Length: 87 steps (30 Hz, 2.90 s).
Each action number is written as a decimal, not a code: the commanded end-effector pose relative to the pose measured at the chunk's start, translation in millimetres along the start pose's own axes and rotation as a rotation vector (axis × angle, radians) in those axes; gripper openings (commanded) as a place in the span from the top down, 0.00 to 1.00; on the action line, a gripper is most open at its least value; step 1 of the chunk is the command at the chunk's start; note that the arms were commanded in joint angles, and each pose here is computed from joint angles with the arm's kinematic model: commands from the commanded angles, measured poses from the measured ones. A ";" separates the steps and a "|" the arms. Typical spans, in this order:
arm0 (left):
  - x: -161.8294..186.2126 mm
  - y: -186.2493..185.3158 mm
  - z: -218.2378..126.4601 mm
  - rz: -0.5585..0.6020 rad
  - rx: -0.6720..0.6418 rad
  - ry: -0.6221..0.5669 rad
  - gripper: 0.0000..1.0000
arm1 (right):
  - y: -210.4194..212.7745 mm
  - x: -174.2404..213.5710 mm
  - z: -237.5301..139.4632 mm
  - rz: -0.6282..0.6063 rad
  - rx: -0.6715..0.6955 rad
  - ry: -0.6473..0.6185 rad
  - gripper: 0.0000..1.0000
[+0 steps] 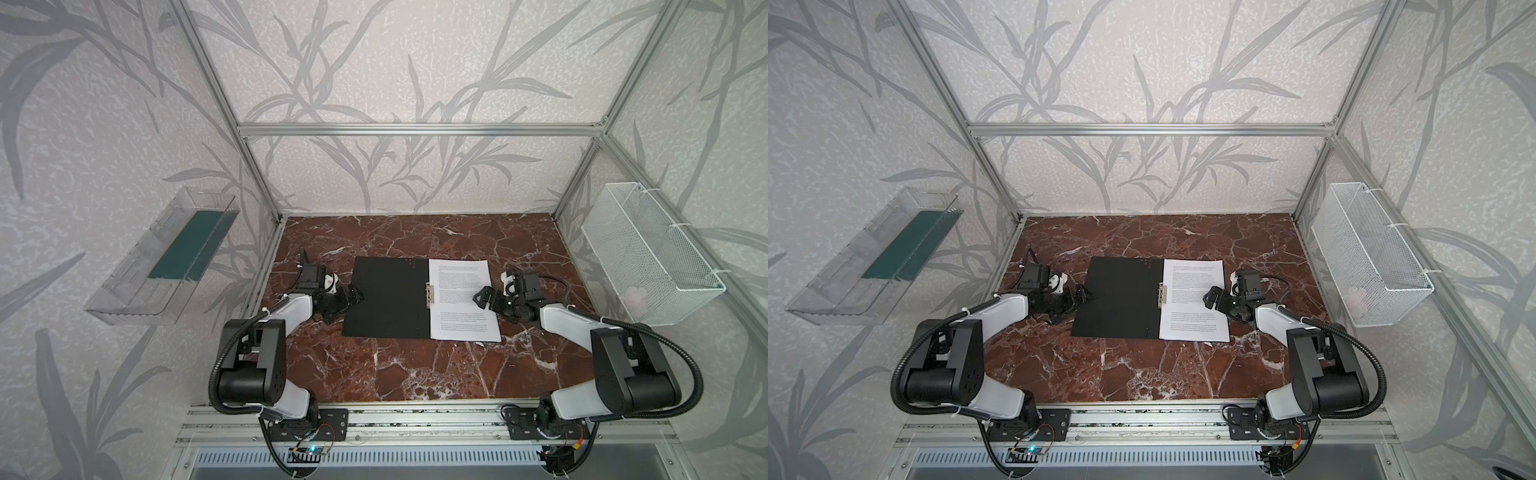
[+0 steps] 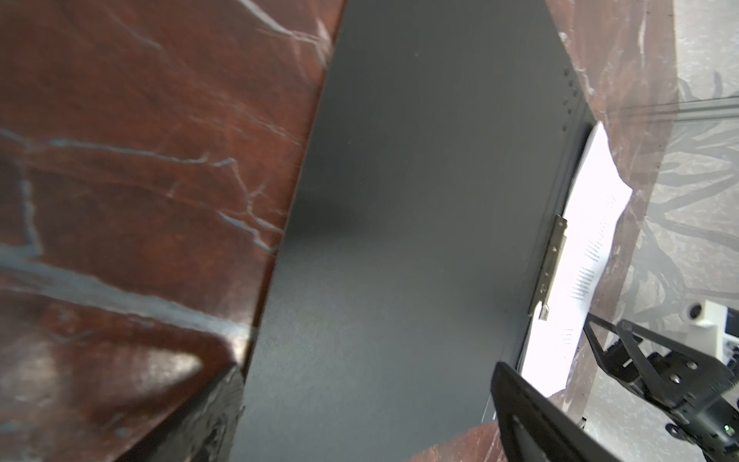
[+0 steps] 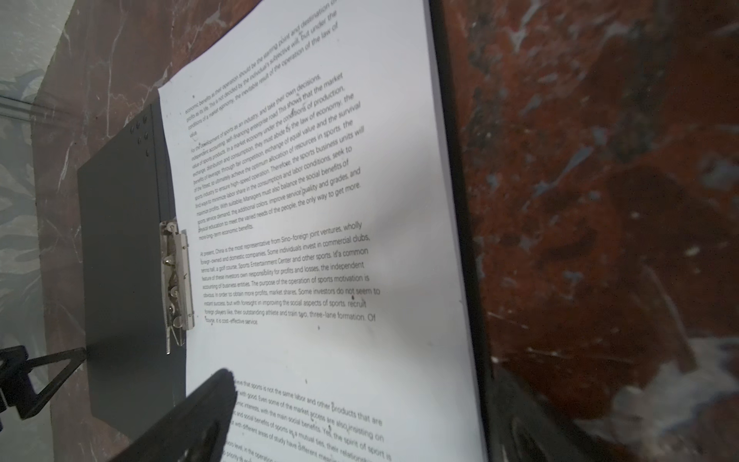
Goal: Put the files into the folder
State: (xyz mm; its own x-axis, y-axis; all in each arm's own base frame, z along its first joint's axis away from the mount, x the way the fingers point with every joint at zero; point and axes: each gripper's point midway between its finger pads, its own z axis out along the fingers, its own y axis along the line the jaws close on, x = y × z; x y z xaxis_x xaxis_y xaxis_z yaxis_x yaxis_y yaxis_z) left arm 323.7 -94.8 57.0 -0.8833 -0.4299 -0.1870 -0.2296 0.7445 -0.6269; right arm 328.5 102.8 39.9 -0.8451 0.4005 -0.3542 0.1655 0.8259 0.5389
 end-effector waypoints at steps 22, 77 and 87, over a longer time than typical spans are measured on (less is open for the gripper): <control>29.1 -70.8 -82.0 0.150 0.030 -0.143 0.04 | 78.0 33.7 -69.0 -0.386 0.193 -0.050 0.10; 49.5 -55.8 -124.9 0.133 0.111 -0.380 0.02 | 181.7 58.0 137.7 -0.309 0.485 0.201 0.87; 60.5 -38.0 -108.7 0.019 0.148 -0.377 0.01 | 197.0 33.9 107.7 -0.238 0.369 0.168 1.00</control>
State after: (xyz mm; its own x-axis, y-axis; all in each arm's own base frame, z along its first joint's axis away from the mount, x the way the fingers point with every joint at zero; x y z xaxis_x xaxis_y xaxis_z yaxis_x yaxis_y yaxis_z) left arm 233.5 -94.8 151.6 -0.7004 -0.5451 -0.4608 -0.1115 0.7212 -0.6837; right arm 386.8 334.8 30.6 -0.9513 0.1087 -0.2884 0.0803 0.9908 0.1088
